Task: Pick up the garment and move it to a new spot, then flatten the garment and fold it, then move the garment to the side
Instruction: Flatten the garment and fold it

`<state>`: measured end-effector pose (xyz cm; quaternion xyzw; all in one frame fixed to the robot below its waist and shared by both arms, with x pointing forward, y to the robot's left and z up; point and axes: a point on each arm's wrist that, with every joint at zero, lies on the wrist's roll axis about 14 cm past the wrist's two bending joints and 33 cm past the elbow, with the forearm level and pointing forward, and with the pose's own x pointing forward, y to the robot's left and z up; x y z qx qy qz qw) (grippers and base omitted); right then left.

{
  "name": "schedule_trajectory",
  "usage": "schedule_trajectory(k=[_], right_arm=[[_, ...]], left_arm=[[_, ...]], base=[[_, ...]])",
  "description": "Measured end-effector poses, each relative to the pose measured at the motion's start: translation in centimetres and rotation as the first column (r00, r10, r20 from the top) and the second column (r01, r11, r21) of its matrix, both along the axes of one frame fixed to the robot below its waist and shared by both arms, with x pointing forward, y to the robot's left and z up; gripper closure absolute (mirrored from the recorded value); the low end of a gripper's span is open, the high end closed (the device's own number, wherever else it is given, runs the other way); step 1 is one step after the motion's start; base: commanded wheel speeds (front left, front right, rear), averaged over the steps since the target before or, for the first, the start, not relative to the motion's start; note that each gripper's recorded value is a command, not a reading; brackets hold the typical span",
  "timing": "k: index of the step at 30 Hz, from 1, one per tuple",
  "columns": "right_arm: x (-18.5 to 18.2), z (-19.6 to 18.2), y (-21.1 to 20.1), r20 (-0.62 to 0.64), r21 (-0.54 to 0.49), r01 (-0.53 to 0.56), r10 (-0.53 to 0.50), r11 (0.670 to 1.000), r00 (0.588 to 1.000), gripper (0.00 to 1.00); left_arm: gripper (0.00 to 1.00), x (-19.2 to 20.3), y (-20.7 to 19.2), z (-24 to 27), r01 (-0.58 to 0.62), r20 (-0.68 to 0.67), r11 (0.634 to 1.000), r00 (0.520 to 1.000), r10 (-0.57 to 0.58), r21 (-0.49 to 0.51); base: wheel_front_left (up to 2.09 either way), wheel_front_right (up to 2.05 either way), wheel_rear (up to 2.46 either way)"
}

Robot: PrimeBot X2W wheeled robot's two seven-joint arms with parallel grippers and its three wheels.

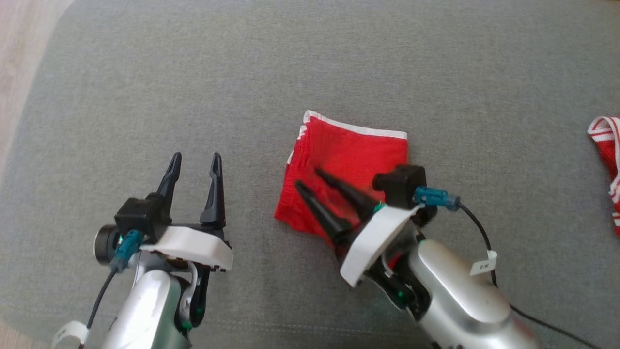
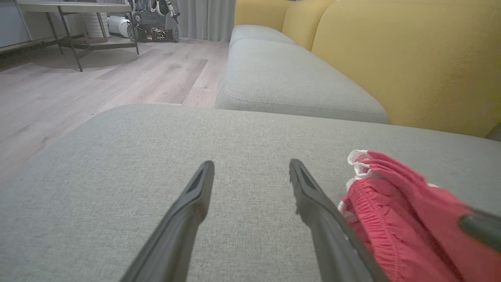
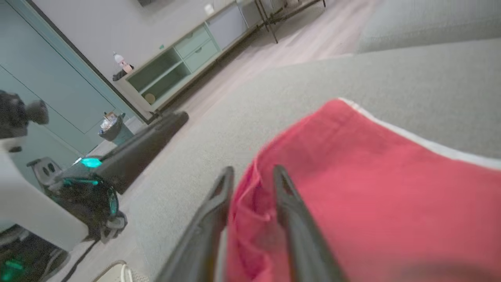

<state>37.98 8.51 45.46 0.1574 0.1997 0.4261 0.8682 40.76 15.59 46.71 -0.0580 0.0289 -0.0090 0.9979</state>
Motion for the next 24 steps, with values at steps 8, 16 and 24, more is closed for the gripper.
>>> schedule_trajectory(k=[8, 16, 24], right_arm=[[3.2, 4.5, -2.1, 0.191, 0.102, 0.112, -0.130, 0.988, 0.973, 0.00], [7.0, 6.7, -11.2, 0.317, 0.108, 0.367, -0.382, 0.924, 0.868, 0.00], [5.5, 4.8, -20.4, 0.342, 0.001, 0.587, -0.552, 0.810, 0.761, 0.00]], left_arm=[[0.00, 0.5, -1.1, 0.0, 0.030, 0.004, 1.000, 1.000, -0.029, -0.007], [0.00, 0.9, -1.9, 0.6, 0.051, 0.022, 0.999, 0.998, -0.051, -0.007], [0.00, 1.2, -2.6, 1.3, 0.077, 0.044, 0.997, 0.996, -0.077, 0.001]], base=[[0.00, 0.00, 0.00], [0.00, 0.00, 0.00], [0.00, 0.00, 0.00]])
